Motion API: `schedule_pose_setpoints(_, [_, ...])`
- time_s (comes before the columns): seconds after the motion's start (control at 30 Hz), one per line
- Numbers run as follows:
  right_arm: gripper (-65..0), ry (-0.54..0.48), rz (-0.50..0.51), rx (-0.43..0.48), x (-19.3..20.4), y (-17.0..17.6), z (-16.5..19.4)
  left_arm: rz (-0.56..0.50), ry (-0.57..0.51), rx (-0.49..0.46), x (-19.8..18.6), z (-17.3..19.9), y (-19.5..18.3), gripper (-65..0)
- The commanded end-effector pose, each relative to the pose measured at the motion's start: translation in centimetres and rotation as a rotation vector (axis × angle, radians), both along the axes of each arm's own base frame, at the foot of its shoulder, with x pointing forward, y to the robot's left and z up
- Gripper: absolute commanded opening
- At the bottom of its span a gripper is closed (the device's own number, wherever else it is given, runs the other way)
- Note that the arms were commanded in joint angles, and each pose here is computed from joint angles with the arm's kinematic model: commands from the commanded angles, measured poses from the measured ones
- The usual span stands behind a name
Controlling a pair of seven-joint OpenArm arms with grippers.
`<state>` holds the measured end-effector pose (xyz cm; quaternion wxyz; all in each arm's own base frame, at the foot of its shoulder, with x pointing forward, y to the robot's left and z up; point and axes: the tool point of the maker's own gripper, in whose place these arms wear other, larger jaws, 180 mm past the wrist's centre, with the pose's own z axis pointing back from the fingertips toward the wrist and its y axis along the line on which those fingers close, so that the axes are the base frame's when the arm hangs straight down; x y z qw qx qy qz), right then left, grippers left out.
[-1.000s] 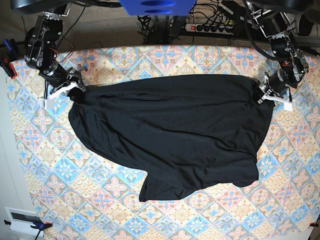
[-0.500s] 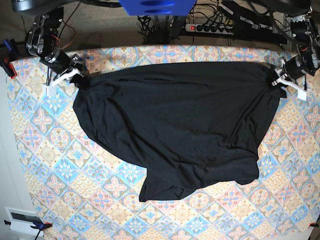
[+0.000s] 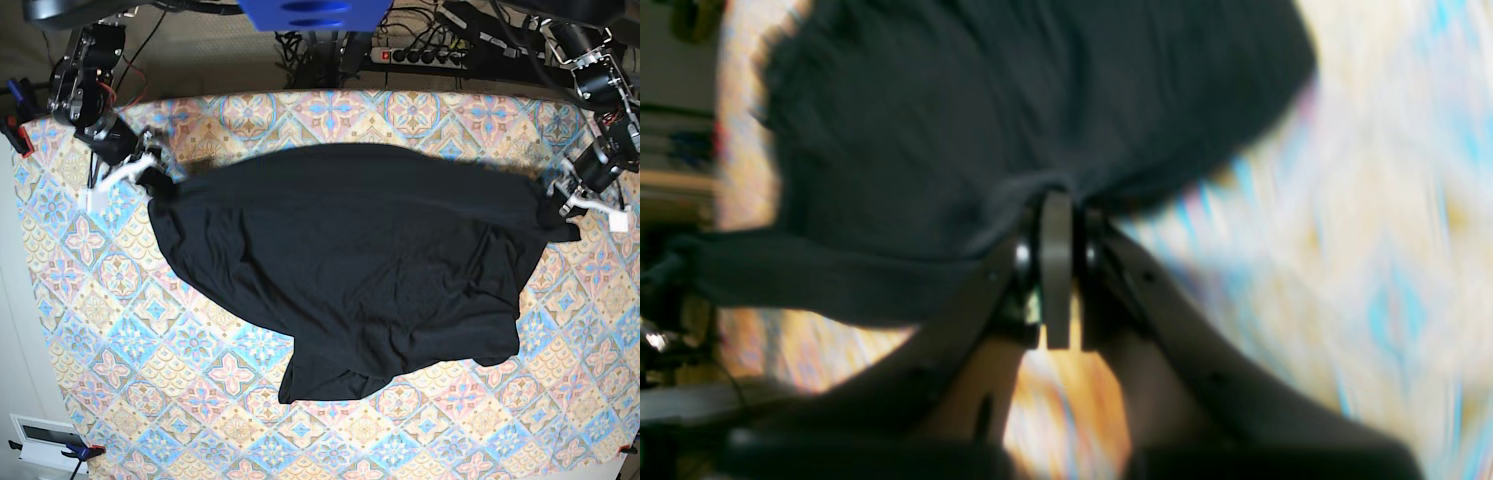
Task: Layout the t-shirt on the table in an organized manner, then fold the t-shirt properly
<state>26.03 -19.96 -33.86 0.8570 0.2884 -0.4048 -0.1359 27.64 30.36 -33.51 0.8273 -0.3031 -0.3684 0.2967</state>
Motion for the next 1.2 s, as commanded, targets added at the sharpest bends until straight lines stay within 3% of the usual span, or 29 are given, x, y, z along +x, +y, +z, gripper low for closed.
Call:
schedule_pose_setpoints(0.0, [-65.0,-0.051,-0.005,-0.005,0.9,-0.5,1.3,0.009,-0.052,0.008,1.0,1.5,0.4,-65.0])
schedule_pose_setpoints(0.23, [-65.0,0.056,-0.045,-0.039,0.1,-2.2,-2.4,0.033,-0.075,0.039,4.1,1.4,-1.1,-65.0])
schedule_pose_setpoints(0.5, [-65.0,-0.031,-0.071,-0.007,4.8,-2.7,-0.4,0.052,-0.091,0.049,6.6,1.8,-1.6,-65.0])
schedule_pose_setpoints(0.87, [-65.0,-0.021,-0.106,0.039,7.2,-3.5,-1.0,0.227,-0.064,-0.035,7.8,-2.4,1.0,-65.0])
schedule_pose_setpoints(1.17, [-65.0,-0.003,-0.139,0.079,8.7,-4.1,-1.9,0.314,-0.115,0.019,8.7,-2.0,2.7,-65.0])
